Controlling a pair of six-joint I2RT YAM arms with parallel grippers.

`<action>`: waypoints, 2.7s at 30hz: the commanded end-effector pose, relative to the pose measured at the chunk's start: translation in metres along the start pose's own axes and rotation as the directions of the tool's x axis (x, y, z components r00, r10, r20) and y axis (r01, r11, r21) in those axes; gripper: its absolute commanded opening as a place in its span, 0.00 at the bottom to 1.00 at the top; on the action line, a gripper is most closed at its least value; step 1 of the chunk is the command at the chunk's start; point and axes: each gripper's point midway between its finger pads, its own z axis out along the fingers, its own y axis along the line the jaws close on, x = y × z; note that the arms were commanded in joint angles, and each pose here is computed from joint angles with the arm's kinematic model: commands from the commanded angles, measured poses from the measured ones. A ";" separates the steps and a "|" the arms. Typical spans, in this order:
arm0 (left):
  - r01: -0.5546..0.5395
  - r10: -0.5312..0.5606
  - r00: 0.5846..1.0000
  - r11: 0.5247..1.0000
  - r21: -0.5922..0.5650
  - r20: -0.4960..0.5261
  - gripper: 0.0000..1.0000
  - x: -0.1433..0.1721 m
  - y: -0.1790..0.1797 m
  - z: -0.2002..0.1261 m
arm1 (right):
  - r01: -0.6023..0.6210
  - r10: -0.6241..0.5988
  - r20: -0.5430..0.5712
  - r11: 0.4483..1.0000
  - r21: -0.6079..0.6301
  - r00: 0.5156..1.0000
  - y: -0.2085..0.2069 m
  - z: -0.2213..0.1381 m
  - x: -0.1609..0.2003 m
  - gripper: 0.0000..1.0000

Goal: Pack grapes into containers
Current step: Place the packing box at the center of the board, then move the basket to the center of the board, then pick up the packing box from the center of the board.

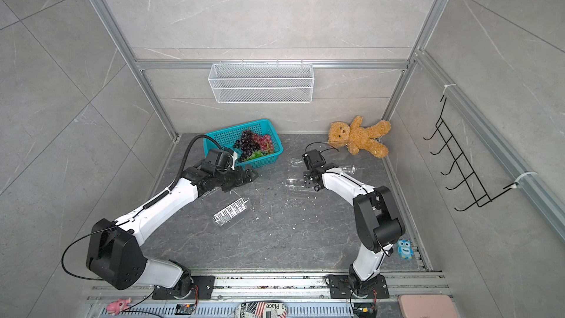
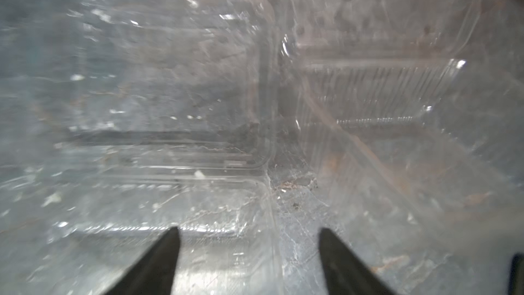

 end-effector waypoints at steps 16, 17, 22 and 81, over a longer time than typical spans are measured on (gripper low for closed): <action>0.392 -0.373 0.885 0.920 -0.016 0.280 0.99 -0.104 0.152 -0.066 | 0.010 0.058 0.191 0.942 -0.335 0.980 0.135 -0.029 -0.117 0.99; 0.404 -0.390 0.876 0.915 0.008 0.283 0.99 -0.111 0.156 -0.063 | 0.006 0.060 0.190 0.943 -0.333 0.980 0.140 -0.022 -0.122 0.99; 0.427 -0.431 0.862 0.901 0.075 0.267 0.98 -0.143 0.162 -0.035 | 0.010 0.052 0.196 0.953 -0.304 0.979 0.158 0.009 -0.148 0.91; 0.429 -0.441 0.897 0.866 -0.259 0.011 0.99 0.054 0.180 -0.030 | 0.210 -0.117 0.217 0.855 -0.474 0.969 0.217 -0.083 -0.044 0.99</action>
